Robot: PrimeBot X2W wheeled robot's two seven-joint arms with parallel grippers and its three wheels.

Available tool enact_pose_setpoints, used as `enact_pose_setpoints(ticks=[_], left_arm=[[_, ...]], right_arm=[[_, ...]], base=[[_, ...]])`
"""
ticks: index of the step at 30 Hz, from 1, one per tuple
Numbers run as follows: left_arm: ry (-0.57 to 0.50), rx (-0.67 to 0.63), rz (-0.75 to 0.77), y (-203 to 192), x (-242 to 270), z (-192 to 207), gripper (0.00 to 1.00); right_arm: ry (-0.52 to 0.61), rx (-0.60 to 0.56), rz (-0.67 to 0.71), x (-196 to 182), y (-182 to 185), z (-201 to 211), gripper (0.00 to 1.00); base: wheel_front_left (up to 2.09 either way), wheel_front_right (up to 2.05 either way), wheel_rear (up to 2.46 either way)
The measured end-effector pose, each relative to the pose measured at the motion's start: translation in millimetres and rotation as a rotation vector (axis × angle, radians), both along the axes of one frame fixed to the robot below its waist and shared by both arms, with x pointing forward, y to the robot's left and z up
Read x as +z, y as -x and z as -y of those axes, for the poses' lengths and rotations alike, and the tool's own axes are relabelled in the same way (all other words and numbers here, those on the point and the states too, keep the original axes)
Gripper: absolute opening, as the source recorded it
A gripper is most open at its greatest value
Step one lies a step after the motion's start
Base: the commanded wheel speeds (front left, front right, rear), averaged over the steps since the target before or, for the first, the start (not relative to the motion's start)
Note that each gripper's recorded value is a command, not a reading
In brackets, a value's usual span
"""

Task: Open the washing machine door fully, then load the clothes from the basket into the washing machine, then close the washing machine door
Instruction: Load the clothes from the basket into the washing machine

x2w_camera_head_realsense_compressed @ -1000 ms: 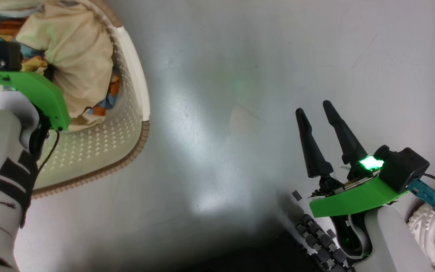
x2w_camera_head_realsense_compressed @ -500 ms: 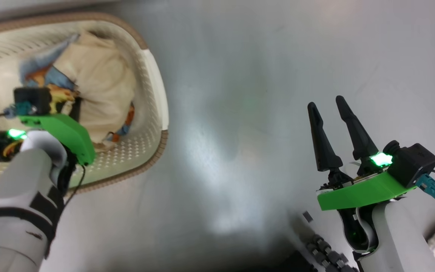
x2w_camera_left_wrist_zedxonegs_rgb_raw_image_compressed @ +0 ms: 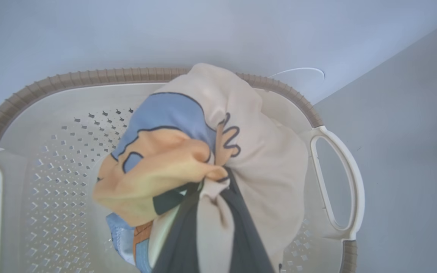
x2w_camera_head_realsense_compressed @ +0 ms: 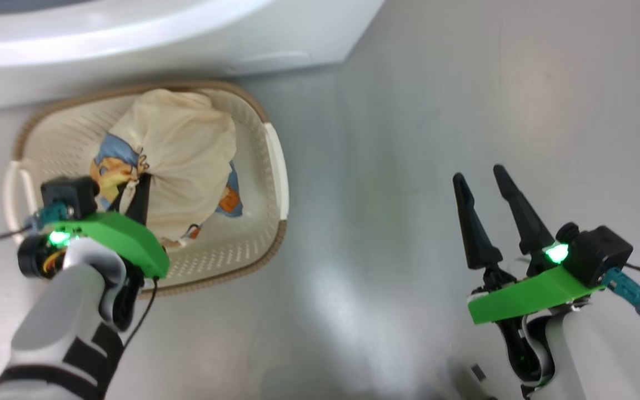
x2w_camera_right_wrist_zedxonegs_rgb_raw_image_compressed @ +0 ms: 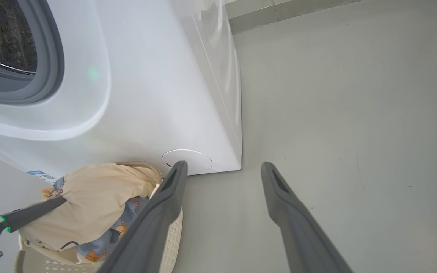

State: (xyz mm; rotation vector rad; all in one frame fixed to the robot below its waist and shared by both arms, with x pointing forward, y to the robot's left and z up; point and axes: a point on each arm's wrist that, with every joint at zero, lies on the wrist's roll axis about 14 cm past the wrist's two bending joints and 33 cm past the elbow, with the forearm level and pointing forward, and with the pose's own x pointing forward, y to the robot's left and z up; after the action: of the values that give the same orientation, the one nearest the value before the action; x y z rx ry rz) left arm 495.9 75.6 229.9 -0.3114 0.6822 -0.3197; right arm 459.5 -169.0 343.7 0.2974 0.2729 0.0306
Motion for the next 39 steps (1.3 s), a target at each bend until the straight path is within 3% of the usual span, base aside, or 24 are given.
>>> enact_pose_setpoints(ticks=[23, 39], left_arm=[[0.015, 0.195, 0.372, 22, 155, -50, 0.00], [-0.057, 0.275, 0.594, 65, 234, -85, 0.00]], right_arm=[[-0.009, 0.058, 0.105, 65, 35, -23, 1.00], [0.000, 0.063, 0.190, 104, 63, -24, 1.00]], base=[[0.00, 0.00, 0.00], [0.00, 0.00, 0.00]])
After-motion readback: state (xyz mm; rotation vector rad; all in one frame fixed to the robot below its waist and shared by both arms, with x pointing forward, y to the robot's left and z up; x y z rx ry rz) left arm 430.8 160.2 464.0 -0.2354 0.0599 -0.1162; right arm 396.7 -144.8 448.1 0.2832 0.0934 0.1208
